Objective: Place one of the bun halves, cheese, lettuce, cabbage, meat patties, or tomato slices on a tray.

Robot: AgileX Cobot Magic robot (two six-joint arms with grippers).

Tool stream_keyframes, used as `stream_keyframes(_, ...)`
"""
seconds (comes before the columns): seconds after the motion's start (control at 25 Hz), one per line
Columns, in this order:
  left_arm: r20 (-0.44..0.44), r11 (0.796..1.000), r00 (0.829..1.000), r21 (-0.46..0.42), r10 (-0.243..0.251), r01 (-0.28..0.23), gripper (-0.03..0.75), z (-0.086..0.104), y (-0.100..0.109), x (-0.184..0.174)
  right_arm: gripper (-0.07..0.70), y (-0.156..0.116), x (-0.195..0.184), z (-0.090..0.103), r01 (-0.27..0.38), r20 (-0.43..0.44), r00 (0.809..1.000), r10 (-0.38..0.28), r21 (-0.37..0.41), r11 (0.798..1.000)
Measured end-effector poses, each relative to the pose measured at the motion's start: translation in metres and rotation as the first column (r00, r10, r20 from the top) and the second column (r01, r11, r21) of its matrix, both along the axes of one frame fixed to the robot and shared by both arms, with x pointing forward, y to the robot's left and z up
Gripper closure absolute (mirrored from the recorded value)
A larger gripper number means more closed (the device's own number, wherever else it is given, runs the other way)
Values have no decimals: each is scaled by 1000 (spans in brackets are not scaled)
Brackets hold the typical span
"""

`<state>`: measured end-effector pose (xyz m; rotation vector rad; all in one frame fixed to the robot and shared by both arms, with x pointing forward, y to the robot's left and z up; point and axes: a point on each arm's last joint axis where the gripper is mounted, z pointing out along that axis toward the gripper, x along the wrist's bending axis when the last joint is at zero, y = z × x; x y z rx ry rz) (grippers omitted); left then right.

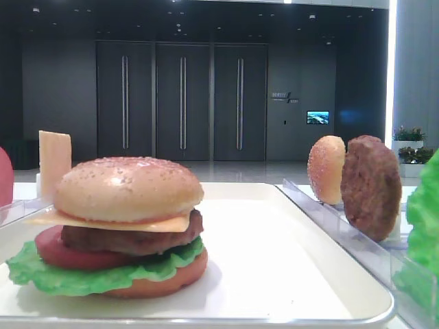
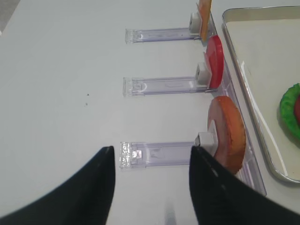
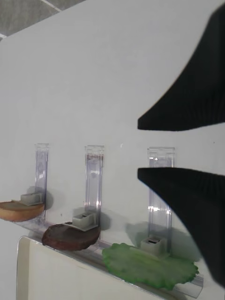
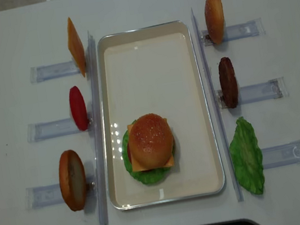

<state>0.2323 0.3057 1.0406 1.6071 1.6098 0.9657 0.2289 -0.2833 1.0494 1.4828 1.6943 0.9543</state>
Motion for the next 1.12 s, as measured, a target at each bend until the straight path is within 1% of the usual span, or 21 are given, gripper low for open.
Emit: stream_keyframes(1.12, 0, 1000, 1000, 0, 0, 0, 325, 0, 0, 0, 439, 0, 0, 0, 0, 0, 1000, 0, 0, 1000)
